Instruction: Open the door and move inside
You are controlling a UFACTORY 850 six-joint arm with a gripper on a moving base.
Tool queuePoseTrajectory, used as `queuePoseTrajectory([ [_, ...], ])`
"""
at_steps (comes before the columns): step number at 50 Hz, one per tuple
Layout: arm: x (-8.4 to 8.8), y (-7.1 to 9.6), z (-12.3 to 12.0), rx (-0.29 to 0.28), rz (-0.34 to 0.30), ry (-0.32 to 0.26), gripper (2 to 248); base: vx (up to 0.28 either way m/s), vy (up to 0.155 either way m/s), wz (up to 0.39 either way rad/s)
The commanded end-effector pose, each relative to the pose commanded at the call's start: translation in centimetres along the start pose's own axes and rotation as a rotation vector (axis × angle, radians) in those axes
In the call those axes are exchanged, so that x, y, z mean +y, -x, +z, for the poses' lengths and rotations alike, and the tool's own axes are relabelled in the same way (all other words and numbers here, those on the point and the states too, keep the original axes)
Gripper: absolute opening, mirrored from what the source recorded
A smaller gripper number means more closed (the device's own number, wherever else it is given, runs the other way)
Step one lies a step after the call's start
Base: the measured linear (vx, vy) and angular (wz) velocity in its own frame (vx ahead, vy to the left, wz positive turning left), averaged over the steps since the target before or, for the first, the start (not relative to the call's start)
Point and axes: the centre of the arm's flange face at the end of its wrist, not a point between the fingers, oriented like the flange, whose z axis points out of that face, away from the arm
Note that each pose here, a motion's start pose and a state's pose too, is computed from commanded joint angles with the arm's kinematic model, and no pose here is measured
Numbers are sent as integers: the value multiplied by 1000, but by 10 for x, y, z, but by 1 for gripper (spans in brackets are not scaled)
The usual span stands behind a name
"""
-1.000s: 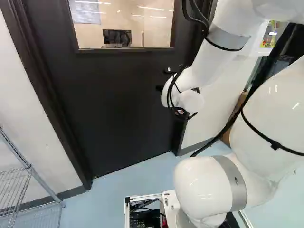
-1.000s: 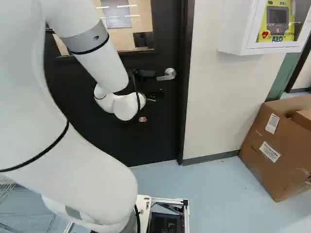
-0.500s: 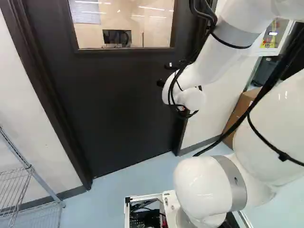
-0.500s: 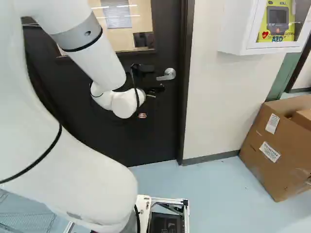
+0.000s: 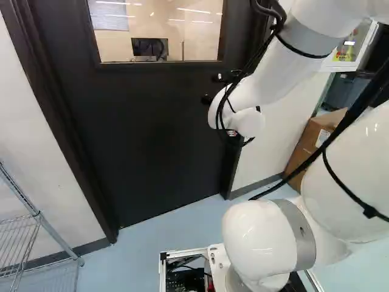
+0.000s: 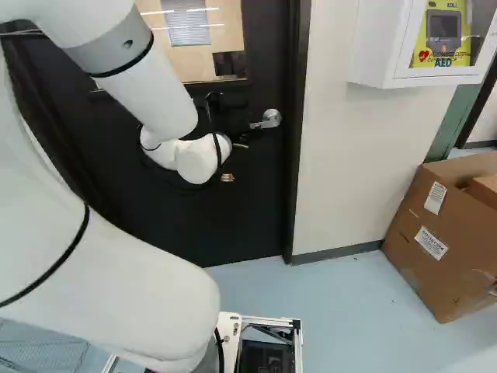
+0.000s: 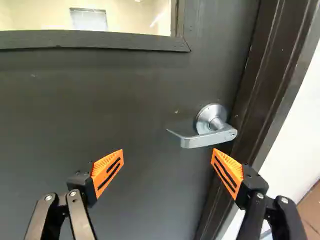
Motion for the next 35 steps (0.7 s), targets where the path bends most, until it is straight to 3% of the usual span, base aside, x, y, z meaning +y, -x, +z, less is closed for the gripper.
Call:
queuePoseTrajectory([
  [15, 6, -12, 14, 19, 1, 14, 247, 0, 0, 0],
  [35, 9, -18, 52, 12, 2, 21, 247, 0, 0, 0],
])
